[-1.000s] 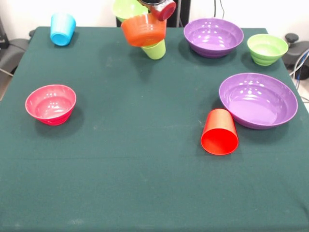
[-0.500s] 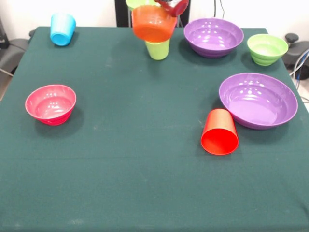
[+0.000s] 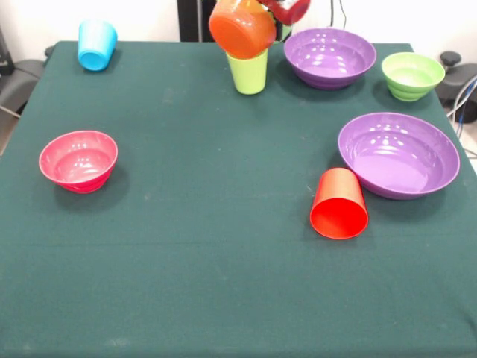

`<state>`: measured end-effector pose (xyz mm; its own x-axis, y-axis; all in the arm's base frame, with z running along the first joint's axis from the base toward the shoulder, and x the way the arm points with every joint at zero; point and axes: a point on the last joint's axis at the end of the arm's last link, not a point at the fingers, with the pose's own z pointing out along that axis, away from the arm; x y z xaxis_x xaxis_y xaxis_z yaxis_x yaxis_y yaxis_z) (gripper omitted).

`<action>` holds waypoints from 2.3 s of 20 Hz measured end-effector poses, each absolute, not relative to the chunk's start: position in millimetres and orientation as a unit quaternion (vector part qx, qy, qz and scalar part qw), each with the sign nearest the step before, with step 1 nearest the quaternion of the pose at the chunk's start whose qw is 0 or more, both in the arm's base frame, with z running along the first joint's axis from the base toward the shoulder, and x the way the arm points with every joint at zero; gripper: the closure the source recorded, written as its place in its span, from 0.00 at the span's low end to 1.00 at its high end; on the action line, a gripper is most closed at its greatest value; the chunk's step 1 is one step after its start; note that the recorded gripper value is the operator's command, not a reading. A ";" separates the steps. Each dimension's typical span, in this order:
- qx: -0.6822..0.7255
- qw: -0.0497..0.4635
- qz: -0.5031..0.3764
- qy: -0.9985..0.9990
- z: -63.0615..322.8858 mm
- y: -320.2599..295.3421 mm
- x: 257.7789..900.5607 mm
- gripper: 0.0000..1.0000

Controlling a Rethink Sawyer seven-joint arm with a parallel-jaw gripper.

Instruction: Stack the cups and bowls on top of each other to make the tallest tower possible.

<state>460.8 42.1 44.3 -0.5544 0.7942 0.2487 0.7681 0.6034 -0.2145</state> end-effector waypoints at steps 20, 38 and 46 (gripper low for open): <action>-0.443 0.158 0.037 -0.882 41.3 63.7 454.9 1.00; -0.445 0.153 0.033 -0.882 50.0 63.6 457.1 1.00; -0.444 0.158 0.016 -0.882 98.1 72.3 456.4 1.00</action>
<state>456.4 72.3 98.1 -0.5567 0.7877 0.2639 0.7775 0.6059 -0.1684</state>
